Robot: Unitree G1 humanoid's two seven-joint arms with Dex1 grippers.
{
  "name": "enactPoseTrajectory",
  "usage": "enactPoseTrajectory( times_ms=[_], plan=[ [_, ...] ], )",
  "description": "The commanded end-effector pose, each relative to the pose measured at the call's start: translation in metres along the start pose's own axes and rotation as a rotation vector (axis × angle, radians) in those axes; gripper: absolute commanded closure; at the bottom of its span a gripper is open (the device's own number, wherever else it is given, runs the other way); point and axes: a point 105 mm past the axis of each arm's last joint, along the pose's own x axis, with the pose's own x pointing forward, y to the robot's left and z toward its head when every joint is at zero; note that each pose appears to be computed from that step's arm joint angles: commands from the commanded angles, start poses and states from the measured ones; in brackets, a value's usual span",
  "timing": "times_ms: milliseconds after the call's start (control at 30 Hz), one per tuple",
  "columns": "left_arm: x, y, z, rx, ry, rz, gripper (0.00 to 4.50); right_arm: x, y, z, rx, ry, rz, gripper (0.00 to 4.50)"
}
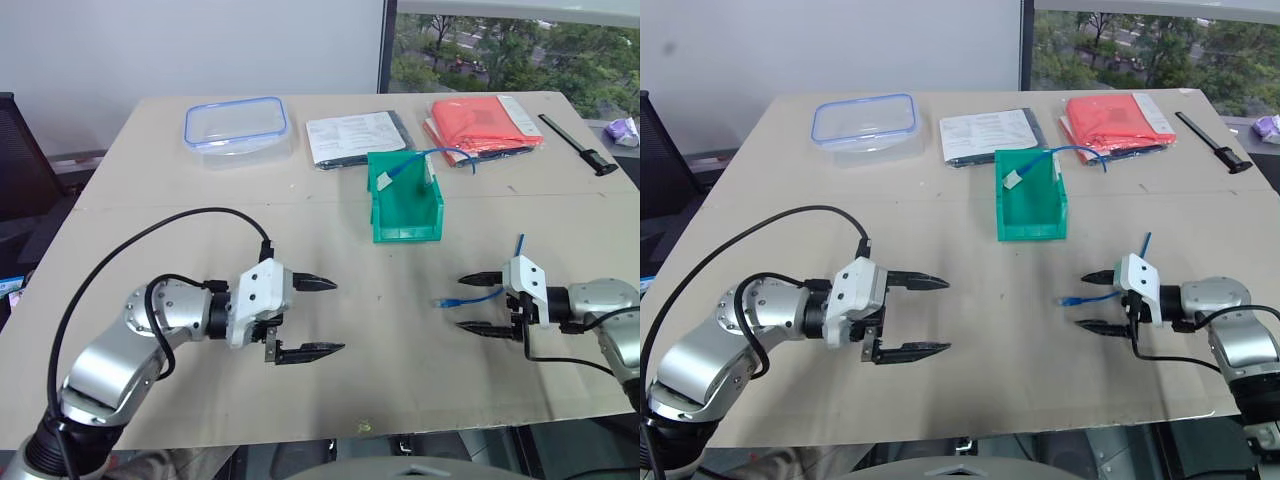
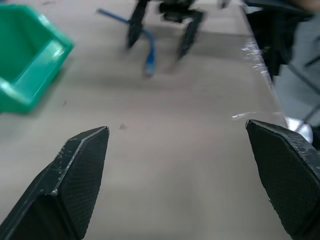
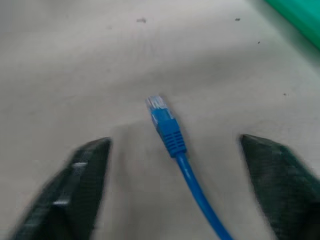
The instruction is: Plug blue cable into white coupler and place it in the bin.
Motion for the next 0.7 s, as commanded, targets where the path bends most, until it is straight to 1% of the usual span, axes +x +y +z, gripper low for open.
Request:
enactPoseTrajectory(
  times_ms=[33,100,133,167,200,267,467,600,700],
  plan=[
    [-0.002,-0.005,0.003,0.028,0.006,-0.039,0.0,0.004,-0.002,0.005,-0.03,-0.016,0.018,2.42],
    [-0.003,-0.005,-0.001,0.022,0.015,-0.038,0.0,0.007,0.0,0.004,-0.035,-0.012,0.036,3.25],
    [-0.004,-0.005,-0.003,0.02,0.019,-0.038,0.0,0.008,0.001,0.003,-0.041,-0.006,0.045,3.87],
    [-0.005,-0.006,-0.005,0.017,0.021,-0.036,0.0,0.01,0.002,0.003,-0.048,-0.003,0.054,4.25],
    [-0.005,-0.006,-0.007,0.014,0.022,-0.036,0.0,0.011,0.003,0.003,-0.055,-0.003,0.059,4.38],
    [-0.006,-0.007,-0.008,0.012,0.022,-0.035,0.0,0.013,0.003,0.004,-0.063,-0.008,0.063,4.38],
    [-0.013,-0.004,-0.015,0.004,0.041,-0.01,0.0,0.038,-0.002,0.025,-0.104,-0.058,0.092,4.38],
    [-0.019,0.001,-0.019,0.014,0.063,0.006,0.0,0.067,-0.006,0.044,-0.118,-0.098,0.135,4.38],
    [-0.02,0.004,-0.021,0.023,0.072,0.007,0.0,0.084,-0.009,0.053,-0.133,-0.105,0.157,4.38]
  ],
)
